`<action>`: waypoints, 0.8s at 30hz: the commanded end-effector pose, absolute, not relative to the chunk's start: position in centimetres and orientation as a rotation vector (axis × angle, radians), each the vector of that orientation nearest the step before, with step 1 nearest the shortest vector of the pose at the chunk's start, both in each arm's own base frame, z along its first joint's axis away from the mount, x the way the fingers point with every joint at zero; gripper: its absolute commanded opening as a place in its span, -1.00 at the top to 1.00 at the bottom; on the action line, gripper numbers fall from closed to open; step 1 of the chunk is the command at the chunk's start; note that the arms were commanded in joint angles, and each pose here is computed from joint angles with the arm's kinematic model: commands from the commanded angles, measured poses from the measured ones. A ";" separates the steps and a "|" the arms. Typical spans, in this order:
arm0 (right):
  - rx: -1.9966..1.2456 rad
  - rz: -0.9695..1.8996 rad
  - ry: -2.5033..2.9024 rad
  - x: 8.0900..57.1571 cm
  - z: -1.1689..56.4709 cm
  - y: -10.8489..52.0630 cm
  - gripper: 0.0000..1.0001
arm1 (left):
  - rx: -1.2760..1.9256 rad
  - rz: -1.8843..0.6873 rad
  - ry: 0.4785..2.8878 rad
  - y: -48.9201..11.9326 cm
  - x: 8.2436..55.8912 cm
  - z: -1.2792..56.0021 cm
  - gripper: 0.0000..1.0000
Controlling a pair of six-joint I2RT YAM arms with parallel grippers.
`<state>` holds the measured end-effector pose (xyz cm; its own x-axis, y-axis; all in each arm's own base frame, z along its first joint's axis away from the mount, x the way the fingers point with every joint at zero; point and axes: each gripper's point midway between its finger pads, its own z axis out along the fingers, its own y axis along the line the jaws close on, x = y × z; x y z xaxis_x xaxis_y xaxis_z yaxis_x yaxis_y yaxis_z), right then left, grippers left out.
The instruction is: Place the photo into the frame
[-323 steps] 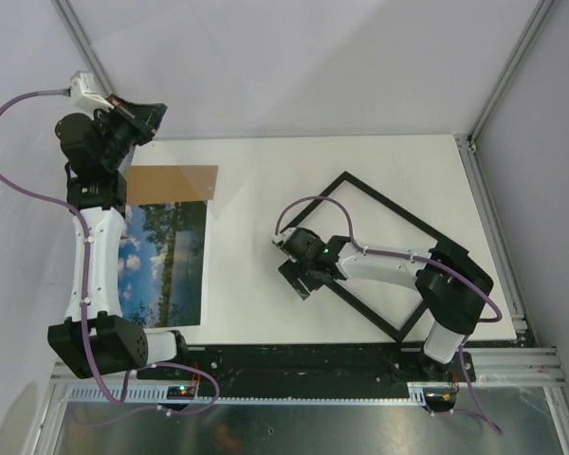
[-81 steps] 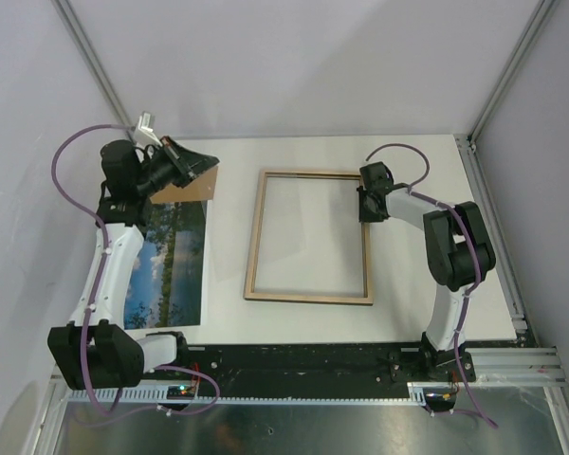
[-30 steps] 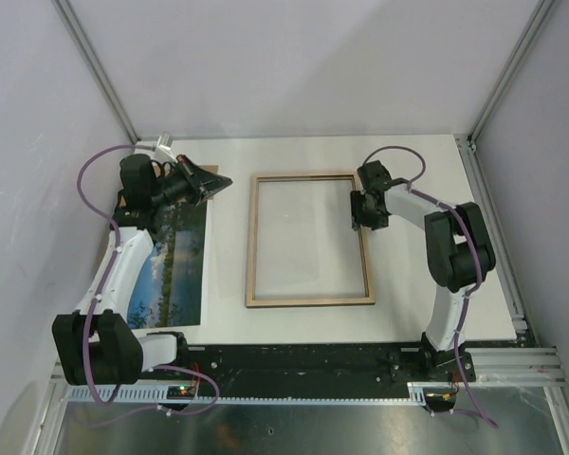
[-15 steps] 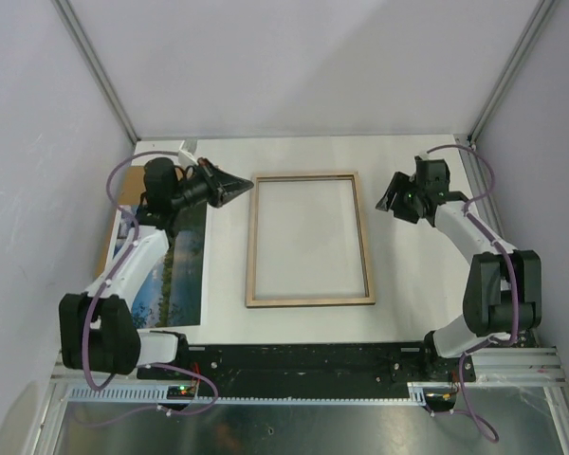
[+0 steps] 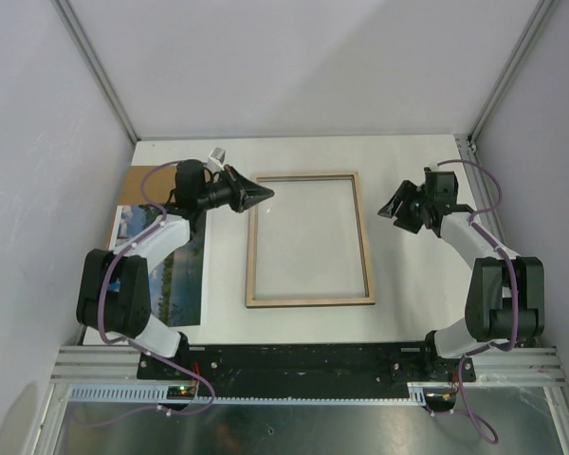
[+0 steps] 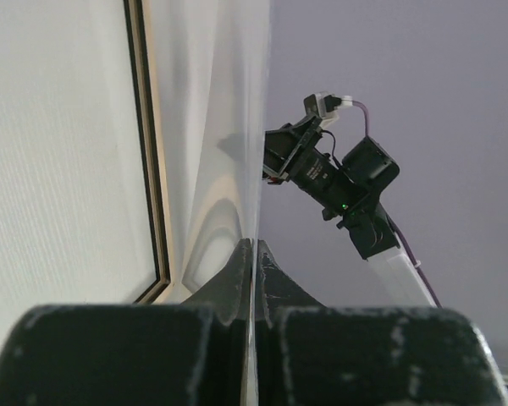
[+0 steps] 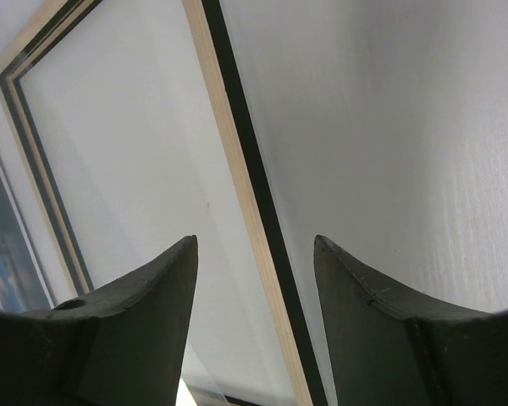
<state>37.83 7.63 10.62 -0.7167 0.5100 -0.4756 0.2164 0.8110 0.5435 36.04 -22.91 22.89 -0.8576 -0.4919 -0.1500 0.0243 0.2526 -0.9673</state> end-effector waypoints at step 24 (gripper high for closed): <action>0.548 0.728 2.321 39.1 10.0 8.2 -0.19 | -0.375 -1.743 2.049 -24.9 39.5 22.5 1.00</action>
